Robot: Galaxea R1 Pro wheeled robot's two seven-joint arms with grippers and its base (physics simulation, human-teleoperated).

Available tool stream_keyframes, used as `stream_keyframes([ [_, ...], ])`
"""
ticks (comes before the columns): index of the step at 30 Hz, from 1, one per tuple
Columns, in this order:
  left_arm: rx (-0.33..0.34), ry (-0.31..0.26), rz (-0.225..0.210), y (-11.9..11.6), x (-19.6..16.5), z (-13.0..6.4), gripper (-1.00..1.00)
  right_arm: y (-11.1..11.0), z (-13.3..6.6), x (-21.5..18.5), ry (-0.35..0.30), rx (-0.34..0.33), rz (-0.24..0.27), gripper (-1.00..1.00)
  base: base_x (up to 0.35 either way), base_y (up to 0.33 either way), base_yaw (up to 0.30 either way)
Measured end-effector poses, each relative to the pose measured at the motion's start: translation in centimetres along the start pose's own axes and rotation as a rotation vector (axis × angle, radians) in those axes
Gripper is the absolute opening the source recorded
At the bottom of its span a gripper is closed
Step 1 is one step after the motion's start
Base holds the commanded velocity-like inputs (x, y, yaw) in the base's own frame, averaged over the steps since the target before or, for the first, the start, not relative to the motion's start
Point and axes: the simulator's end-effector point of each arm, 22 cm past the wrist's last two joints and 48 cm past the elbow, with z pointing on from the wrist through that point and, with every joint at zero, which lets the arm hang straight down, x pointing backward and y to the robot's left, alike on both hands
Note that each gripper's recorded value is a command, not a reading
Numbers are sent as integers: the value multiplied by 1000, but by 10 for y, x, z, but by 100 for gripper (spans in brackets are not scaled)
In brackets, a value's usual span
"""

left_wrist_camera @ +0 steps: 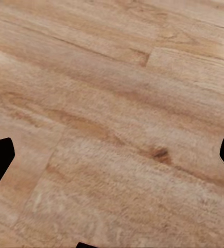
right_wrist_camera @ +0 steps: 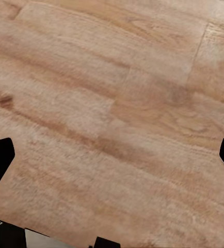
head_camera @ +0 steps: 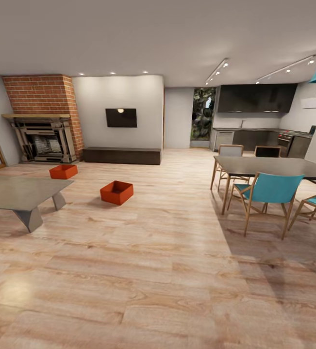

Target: Move the two storage containers from the living room to the garage. In the garage, place one container on the floor and stack the other container on top of it (either order is fine).

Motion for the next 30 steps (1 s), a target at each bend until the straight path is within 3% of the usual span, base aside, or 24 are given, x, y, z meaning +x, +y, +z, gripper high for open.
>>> stream_keyframes([
  [30, -1, 0, 1, 1, 0, 0, 100, 0, 0, 0, 0, 1, 1, 100, 325, -76, 0],
])
